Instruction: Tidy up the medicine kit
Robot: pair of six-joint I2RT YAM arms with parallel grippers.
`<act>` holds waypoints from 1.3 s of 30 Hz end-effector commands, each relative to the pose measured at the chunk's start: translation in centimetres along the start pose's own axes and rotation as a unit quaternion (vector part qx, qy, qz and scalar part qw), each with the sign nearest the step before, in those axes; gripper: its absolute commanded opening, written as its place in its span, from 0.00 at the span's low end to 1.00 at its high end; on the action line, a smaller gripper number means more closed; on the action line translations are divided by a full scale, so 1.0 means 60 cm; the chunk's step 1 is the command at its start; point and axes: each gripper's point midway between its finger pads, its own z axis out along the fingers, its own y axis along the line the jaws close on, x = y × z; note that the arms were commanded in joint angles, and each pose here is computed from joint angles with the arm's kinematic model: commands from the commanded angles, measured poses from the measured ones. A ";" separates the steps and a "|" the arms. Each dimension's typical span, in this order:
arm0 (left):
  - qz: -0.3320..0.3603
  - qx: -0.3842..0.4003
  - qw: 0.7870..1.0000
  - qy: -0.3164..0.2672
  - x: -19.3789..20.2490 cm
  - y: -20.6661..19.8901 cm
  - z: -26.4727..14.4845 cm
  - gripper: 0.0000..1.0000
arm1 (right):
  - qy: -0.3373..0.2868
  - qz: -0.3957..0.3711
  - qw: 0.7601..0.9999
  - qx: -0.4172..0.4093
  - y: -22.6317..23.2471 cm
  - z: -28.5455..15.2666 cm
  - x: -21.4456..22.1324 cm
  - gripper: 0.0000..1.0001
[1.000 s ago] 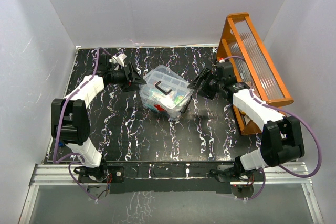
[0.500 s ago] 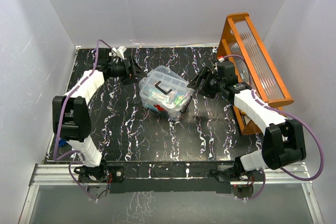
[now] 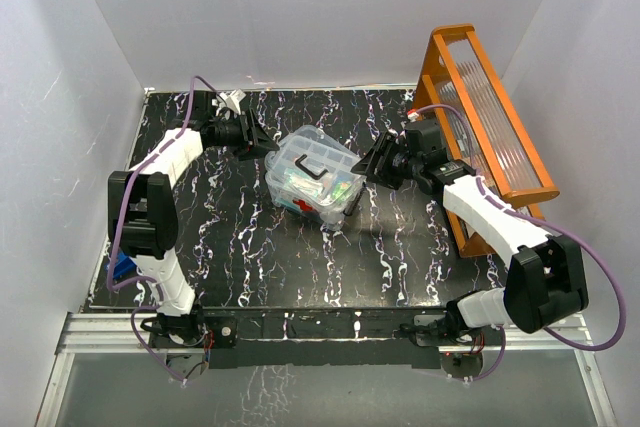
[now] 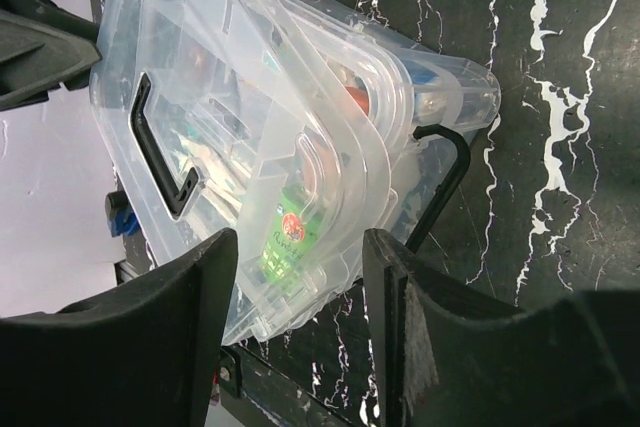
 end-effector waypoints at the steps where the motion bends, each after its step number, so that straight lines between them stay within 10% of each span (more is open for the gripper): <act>1: 0.015 0.025 1.000 0.012 0.023 -0.033 -0.021 0.47 | -0.042 -0.001 0.999 -0.005 0.016 -0.003 -0.031 0.49; 20: 0.014 0.012 1.000 0.023 0.089 -0.036 -0.059 0.44 | -0.067 -0.032 0.996 0.048 -0.010 0.028 -0.069 0.30; 26: 0.020 -0.046 0.999 0.017 0.079 -0.009 -0.063 0.62 | -0.062 -0.046 0.996 0.041 -0.002 0.028 -0.072 0.36; 39: 0.000 -0.045 0.998 0.046 0.086 0.019 -0.035 0.54 | -0.031 -0.039 0.998 0.030 -0.010 0.026 -0.039 0.59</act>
